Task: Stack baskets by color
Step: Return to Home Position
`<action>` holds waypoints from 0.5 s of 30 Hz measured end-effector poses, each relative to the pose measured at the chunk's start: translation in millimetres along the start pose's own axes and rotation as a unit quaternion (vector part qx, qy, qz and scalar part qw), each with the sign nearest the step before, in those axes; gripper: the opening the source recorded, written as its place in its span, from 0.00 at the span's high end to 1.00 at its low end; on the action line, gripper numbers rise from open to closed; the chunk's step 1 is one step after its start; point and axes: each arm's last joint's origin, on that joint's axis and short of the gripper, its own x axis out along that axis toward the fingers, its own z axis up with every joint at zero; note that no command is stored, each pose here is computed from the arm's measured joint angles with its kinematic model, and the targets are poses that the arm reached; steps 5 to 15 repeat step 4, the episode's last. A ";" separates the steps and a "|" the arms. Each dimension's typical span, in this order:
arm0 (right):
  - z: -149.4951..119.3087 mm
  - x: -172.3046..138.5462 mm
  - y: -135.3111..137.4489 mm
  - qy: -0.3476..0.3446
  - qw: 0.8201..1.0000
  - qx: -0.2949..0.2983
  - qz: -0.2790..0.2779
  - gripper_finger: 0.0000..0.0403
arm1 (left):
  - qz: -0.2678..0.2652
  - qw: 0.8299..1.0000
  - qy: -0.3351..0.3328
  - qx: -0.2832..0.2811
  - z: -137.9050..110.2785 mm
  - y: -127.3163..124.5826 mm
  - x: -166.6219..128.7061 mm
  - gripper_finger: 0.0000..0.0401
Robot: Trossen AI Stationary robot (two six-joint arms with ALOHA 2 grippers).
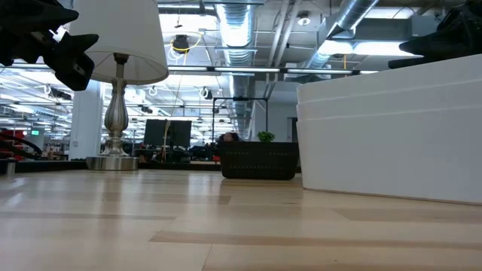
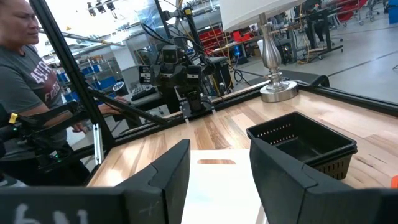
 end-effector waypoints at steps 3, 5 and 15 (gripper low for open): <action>0.0 0.0 0.0 0.000 1.000 0.000 0.000 0.53 | 0.000 1.000 0.000 0.000 0.0 0.0 0.0 0.62; 0.1 0.0 0.0 0.000 1.000 0.000 0.000 0.53 | 0.000 1.000 0.000 0.000 0.0 0.0 0.0 0.62; 0.1 0.0 0.0 0.000 1.000 0.000 0.000 0.53 | 0.000 1.000 0.000 0.000 0.0 0.0 0.0 0.62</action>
